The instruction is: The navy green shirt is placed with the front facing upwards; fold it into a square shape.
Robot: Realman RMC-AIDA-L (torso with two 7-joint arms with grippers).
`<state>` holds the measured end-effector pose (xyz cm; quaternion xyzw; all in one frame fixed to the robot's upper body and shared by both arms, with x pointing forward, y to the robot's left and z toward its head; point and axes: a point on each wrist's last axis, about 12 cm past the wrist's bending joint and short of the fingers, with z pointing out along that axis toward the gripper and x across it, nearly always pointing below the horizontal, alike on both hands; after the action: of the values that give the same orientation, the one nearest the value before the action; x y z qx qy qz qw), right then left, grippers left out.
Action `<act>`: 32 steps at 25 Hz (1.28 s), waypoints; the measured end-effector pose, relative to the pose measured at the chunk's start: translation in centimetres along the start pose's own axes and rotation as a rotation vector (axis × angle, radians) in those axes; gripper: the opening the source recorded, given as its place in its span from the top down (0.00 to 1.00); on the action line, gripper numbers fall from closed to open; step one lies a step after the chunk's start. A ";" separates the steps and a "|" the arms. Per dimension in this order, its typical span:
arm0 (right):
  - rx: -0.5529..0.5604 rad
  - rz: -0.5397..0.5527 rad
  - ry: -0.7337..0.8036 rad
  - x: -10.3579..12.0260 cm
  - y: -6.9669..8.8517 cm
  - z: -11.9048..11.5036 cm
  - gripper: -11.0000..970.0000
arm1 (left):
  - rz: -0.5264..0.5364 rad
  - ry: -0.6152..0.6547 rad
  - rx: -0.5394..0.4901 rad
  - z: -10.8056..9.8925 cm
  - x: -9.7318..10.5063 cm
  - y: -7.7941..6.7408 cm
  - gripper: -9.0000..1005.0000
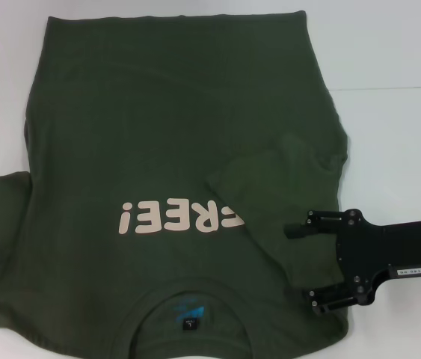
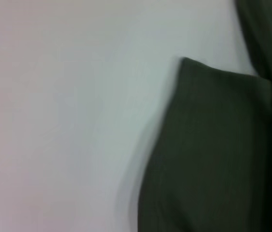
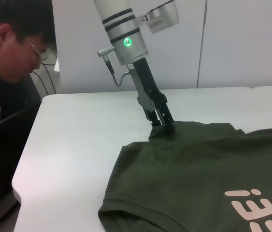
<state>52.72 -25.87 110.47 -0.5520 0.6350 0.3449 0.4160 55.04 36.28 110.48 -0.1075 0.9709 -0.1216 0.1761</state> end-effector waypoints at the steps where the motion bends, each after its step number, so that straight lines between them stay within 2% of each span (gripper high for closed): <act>1: 0.000 0.000 0.000 0.0 0.0 0.0 0.05 | 0.010 0.002 0.000 0.1 0.0 -0.2 0.17; 5: 0.000 0.007 -0.001 0.0 0.0 0.0 0.05 | 0.027 -0.001 0.000 0.0 -0.3 -0.6 0.20; 10: -0.004 0.012 -0.004 0.0 0.1 0.0 0.06 | 0.029 -0.007 -0.002 -0.1 -0.5 -0.6 0.42; 13: -0.004 0.018 -0.008 0.0 0.1 -0.1 0.06 | 0.032 -0.008 -0.003 -0.1 -0.5 -0.6 0.66; 18: -0.004 0.026 -0.008 -0.1 0.1 0.0 0.06 | 0.036 -0.008 -0.006 -0.1 -0.4 -0.5 0.89; 25: -0.003 0.028 -0.008 0.0 0.1 -0.1 0.06 | 0.065 -0.010 -0.012 -0.2 -0.3 -0.4 0.91; 32: 0.003 0.032 -0.013 0.1 0.2 -0.1 0.06 | 0.142 -0.014 -0.037 -0.4 0.0 -0.8 0.94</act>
<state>52.54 -26.00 110.48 -0.5390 0.6414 0.3540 0.4156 55.05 35.61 111.08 -0.0425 0.9768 -0.0903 0.1893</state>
